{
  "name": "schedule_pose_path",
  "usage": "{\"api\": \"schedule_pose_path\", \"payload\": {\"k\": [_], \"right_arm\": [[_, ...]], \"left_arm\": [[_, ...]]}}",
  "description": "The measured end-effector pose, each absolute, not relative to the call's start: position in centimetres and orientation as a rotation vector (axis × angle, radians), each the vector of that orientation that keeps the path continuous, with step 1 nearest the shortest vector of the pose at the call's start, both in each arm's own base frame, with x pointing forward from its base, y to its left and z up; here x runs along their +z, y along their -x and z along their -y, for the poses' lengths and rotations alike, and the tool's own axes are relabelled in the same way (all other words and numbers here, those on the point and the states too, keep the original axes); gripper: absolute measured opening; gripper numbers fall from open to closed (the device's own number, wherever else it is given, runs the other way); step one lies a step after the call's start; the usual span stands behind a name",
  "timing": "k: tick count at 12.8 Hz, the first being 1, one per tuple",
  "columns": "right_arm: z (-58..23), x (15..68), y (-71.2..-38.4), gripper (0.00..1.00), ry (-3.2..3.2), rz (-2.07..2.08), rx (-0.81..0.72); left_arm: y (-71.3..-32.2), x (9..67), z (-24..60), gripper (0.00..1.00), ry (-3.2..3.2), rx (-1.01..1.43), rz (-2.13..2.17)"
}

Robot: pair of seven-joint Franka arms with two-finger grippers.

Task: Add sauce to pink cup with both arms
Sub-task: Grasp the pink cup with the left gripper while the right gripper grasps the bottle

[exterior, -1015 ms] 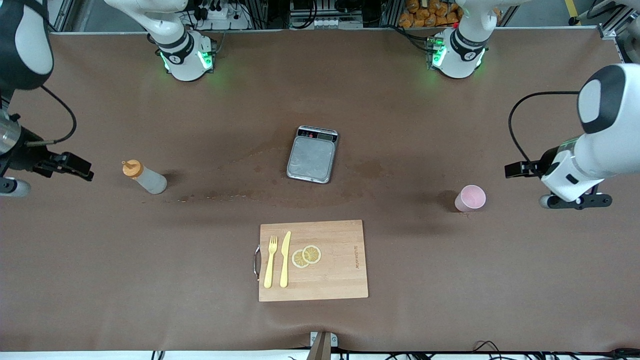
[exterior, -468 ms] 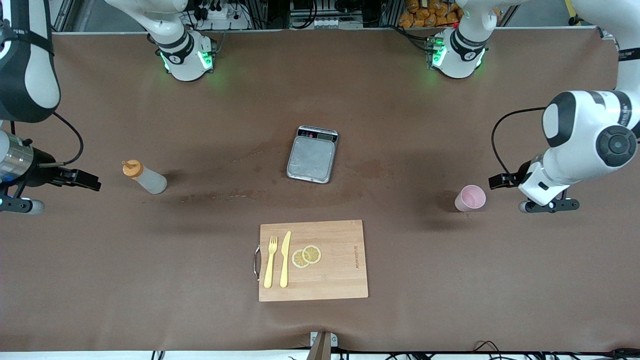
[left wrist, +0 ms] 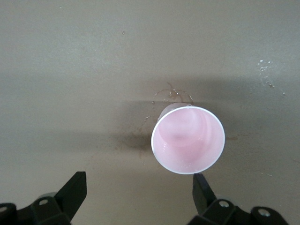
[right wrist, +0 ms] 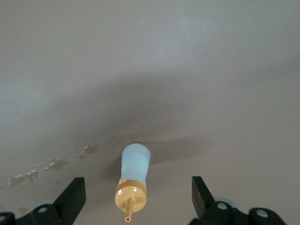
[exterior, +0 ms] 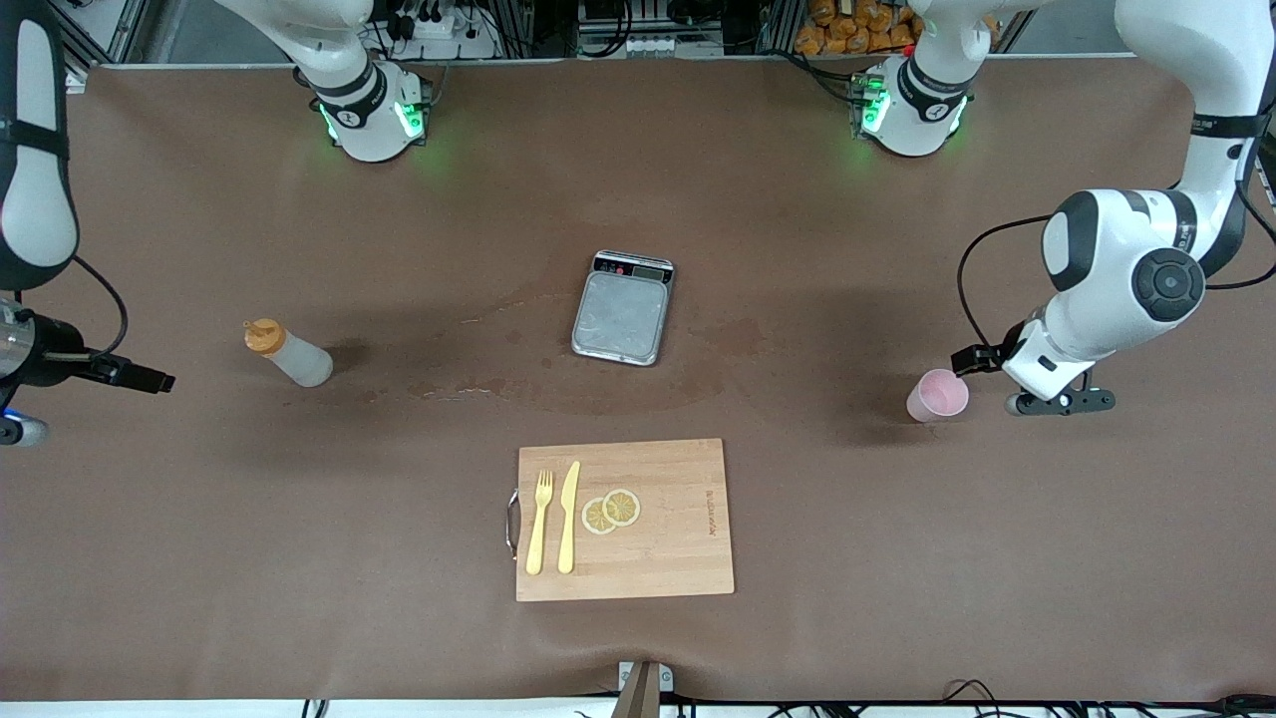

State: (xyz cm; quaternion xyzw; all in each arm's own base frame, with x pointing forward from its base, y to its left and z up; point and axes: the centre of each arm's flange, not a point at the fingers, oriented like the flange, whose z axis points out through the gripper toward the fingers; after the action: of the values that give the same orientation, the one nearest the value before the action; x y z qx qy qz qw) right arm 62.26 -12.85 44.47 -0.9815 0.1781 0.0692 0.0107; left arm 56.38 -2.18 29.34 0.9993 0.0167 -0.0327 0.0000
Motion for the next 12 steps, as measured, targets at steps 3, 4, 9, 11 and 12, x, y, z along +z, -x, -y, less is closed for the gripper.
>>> {"api": "schedule_pose_path", "payload": {"k": [3,4,9,11,12], "right_arm": [[15.9,42.3,-61.8,1.00,2.897,-0.704,0.280],[17.3,41.1,-61.5,1.00,2.816,-0.759,0.312],[21.2,35.4,-59.7,1.00,2.507,-1.020,0.553],[20.5,34.2,-59.4,1.00,2.375,-1.176,0.678],[20.5,33.4,-59.2,1.00,2.307,-1.239,0.741]], "left_arm": [[-56.4,28.0,2.2,1.00,-3.135,-0.084,-0.053],[-56.5,27.5,2.2,1.00,-3.133,-0.078,-0.053],[-56.8,25.9,2.2,1.00,-3.127,-0.053,-0.056],[-56.9,25.4,2.2,0.96,-3.125,-0.046,-0.058],[-56.9,25.1,2.2,0.96,-3.124,-0.049,-0.059]]}}
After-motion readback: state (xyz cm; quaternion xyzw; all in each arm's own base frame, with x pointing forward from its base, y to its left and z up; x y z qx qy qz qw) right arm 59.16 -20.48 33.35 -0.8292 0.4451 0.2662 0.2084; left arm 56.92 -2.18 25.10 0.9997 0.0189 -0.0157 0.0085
